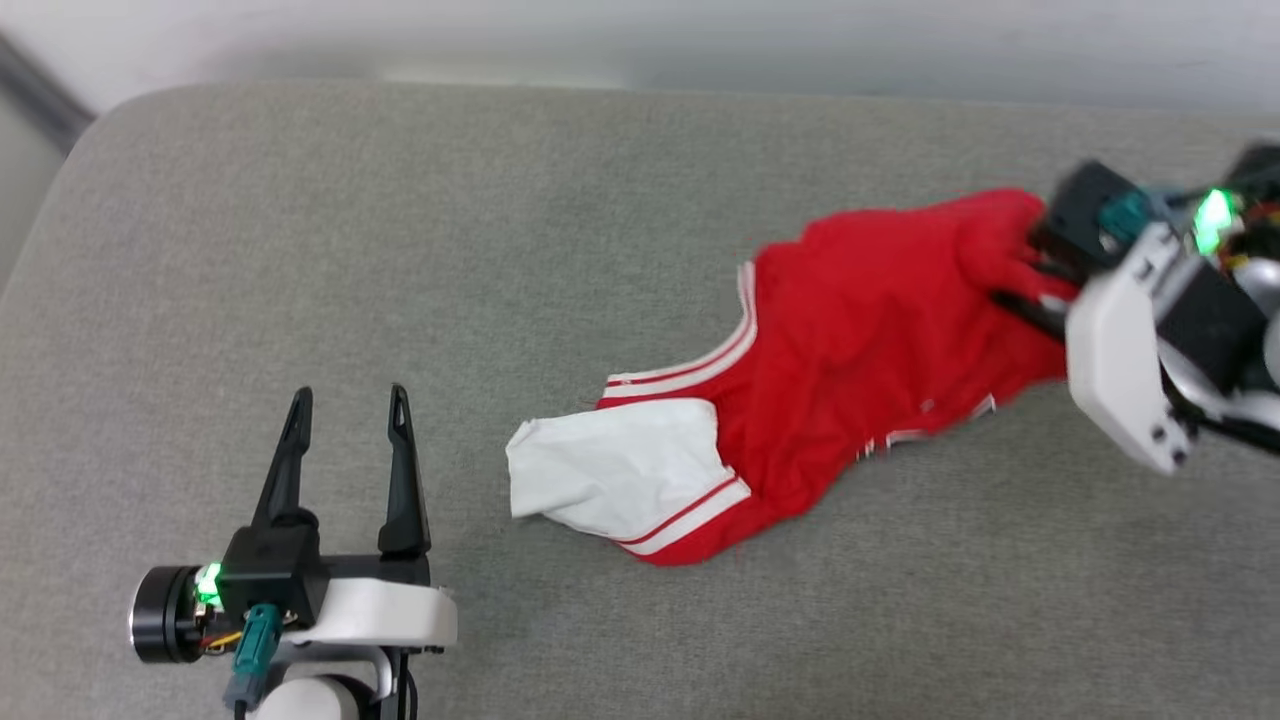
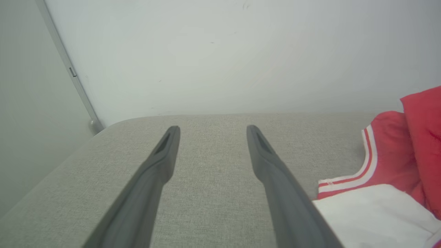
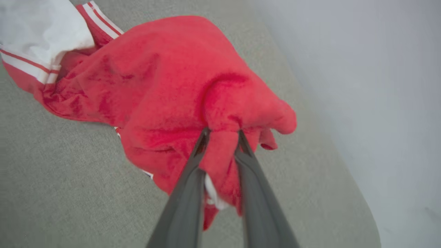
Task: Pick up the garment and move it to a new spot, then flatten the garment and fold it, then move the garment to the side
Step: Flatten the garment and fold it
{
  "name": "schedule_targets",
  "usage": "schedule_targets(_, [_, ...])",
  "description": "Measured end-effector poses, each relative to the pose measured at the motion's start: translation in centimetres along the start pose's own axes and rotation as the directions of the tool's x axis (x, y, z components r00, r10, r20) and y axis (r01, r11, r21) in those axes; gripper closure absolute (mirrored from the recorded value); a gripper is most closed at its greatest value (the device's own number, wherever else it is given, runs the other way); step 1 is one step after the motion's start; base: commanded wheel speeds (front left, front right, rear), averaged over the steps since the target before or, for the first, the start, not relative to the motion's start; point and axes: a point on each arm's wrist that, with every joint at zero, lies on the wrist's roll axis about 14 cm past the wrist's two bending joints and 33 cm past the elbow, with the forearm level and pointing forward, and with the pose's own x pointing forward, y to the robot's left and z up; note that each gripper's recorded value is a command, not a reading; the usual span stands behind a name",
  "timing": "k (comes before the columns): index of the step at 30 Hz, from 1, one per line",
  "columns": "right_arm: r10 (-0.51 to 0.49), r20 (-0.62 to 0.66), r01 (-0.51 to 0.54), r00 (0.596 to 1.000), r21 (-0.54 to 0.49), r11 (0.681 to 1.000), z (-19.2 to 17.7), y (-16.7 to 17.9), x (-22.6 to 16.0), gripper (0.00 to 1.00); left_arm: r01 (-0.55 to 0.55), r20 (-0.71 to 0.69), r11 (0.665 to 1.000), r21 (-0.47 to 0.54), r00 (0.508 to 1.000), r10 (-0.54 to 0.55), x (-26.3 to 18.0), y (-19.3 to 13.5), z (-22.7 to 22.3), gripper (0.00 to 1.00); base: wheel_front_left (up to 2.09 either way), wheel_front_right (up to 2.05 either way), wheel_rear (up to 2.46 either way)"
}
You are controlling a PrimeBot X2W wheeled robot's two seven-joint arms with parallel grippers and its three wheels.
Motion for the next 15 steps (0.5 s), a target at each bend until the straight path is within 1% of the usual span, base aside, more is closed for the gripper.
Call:
schedule_targets(4, [0.011,-0.055,-0.006,0.998,0.094,0.996,-4.5,1.4,-2.4,1.00,0.015,0.004,1.000,-0.012,1.000,-0.015,-0.6,-0.5,0.3,0.00,0.00,0.00,0.00])
schedule_targets(8, [0.039,-0.127,-0.011,0.991,0.217,0.976,-9.7,3.8,-4.1,1.00,0.034,0.008,0.999,-0.022,0.999,-0.034,-0.7,-1.1,0.4,0.00,0.00,0.00,0.00])
schedule_targets(12, [0.105,-0.211,-0.029,0.972,0.336,0.942,-15.0,7.6,-4.5,1.00,0.045,0.008,0.999,-0.021,0.999,-0.045,-0.7,-1.4,0.4,0.00,0.00,0.00,0.00])
schedule_targets(14, [0.153,-0.236,-0.044,0.960,0.412,0.910,-16.9,10.0,-4.3,1.00,0.048,0.005,0.999,-0.020,0.999,-0.048,-0.7,-1.4,0.3,0.00,0.00,0.00,0.00])
schedule_targets(15, [0.160,-0.240,-0.041,0.957,0.433,0.900,-17.5,10.6,-4.2,1.00,0.049,0.003,0.999,-0.020,0.999,-0.049,-0.7,-1.4,0.2,0.00,0.00,0.00,0.00])
